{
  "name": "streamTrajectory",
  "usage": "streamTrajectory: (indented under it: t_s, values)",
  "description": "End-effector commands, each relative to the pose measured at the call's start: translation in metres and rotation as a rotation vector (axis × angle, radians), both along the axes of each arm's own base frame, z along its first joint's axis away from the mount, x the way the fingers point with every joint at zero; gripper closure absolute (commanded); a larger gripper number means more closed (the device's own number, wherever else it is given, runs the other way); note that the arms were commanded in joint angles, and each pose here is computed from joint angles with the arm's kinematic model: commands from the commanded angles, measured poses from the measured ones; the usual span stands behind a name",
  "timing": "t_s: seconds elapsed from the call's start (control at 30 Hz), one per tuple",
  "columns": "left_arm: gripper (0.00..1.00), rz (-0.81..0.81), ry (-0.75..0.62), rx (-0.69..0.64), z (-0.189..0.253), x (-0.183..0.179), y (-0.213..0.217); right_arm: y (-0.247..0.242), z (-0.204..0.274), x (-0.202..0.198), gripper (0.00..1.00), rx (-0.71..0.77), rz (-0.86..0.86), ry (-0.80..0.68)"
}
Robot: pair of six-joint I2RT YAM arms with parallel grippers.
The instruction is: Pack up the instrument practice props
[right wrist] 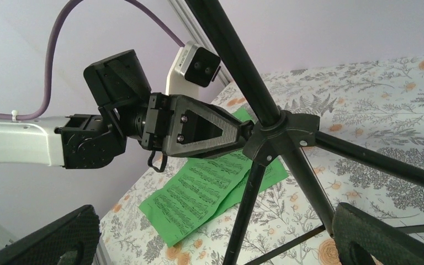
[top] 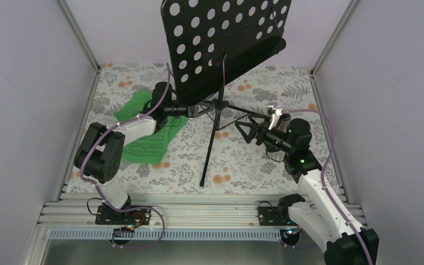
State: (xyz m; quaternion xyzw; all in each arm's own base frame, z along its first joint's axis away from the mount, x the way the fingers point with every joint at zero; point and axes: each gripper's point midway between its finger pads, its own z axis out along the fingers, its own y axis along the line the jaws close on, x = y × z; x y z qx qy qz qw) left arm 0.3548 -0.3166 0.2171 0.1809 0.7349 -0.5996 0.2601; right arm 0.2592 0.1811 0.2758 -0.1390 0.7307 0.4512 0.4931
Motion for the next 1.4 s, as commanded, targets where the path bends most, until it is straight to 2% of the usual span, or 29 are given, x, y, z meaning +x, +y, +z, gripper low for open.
streamTrajectory:
  t_s: [0.0,0.07,0.17,0.23,0.3,0.37,0.47,0.6,0.7,0.77,0.93,1.23,1.37]
  values:
    - [0.83,0.004,0.103,-0.03,0.009,0.001,-0.001,0.001,-0.004,-0.003,0.0,-0.009,0.003,0.002]
    - [0.72,0.026,0.086,-0.016,0.011,0.005,0.001,0.001,-0.004,-0.003,0.0,-0.011,0.002,0.003]
    - [0.44,0.092,0.018,0.028,0.017,0.013,0.011,0.001,-0.004,-0.004,0.0,-0.012,0.002,0.001]
    - [0.3,0.158,-0.062,0.061,0.024,0.019,0.021,0.001,-0.002,-0.005,0.0,-0.012,0.002,-0.006]
    - [0.21,0.234,-0.162,0.094,0.036,0.023,0.035,0.0,-0.003,-0.006,0.01,-0.014,0.001,-0.006]
    - [0.16,0.31,-0.242,0.127,0.043,0.029,0.048,0.0,-0.002,-0.007,0.0,-0.015,-0.002,-0.011]
    - [0.16,0.312,-0.442,0.126,0.061,0.025,0.051,0.0,-0.001,-0.008,0.0,-0.013,0.002,-0.017]
    - [0.18,0.245,-0.784,0.188,0.059,0.009,0.045,0.001,0.001,-0.01,0.0,-0.008,0.009,-0.025]
    - [0.22,0.163,-0.951,0.223,0.047,-0.004,0.036,0.0,0.001,-0.01,0.0,-0.009,0.006,-0.034]
    - [0.27,0.124,-1.005,0.214,0.043,-0.009,0.032,0.0,0.001,-0.01,0.0,-0.01,0.004,-0.035]
    - [0.35,0.043,-1.004,0.177,0.033,-0.013,0.022,0.0,0.001,-0.01,0.0,-0.012,0.007,-0.037]
    - [0.36,-0.021,-0.932,0.1,0.028,-0.012,0.009,0.002,-0.001,-0.008,0.0,-0.009,0.018,-0.027]
    - [0.42,-0.04,-0.917,0.093,0.027,-0.011,0.002,0.002,-0.002,-0.007,0.0,-0.011,0.013,-0.021]
